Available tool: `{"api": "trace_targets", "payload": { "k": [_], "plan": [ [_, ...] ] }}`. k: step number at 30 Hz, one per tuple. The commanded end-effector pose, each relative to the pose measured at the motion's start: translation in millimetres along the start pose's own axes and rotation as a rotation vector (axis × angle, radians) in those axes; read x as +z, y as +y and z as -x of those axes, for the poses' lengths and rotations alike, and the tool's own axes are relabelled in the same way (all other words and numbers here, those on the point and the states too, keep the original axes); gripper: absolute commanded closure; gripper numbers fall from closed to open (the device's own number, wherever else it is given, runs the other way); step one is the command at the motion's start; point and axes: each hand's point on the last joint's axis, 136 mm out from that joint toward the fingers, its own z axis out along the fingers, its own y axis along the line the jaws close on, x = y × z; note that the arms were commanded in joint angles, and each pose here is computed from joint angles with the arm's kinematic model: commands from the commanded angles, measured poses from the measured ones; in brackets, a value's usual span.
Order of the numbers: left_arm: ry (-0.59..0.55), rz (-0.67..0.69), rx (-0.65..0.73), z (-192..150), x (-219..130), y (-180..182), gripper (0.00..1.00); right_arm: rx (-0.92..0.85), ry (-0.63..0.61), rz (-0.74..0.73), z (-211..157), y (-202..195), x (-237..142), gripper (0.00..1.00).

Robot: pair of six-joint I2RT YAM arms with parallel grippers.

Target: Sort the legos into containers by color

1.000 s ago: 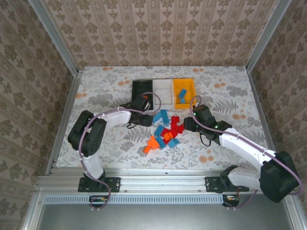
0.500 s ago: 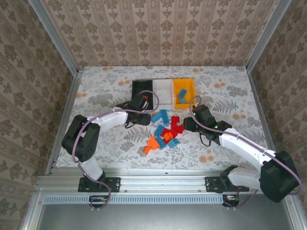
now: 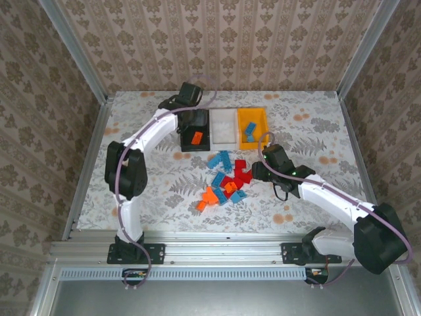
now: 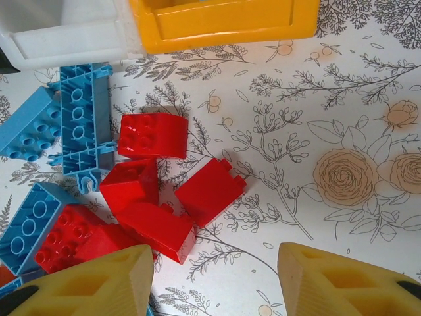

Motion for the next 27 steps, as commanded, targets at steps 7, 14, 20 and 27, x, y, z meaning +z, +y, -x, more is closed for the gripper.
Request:
{"api": "trace_targets", "payload": {
  "k": [7,14,20,27],
  "plan": [
    [0.178,-0.024,0.008,-21,46,2,0.4,-0.014,-0.007,-0.044,0,-12,-2,0.44],
    [0.194,-0.042,-0.002,-32,52,0,0.3,-0.011,-0.002,-0.038,0,-10,2,0.43],
    [0.125,-0.083,-0.021,-12,19,-6,0.25,0.003,0.012,-0.024,-1,-5,7,0.43],
    [-0.022,-0.172,-0.101,-20,-55,-4,0.18,0.039,0.091,-0.01,-17,7,32,0.46]
  ]
}}
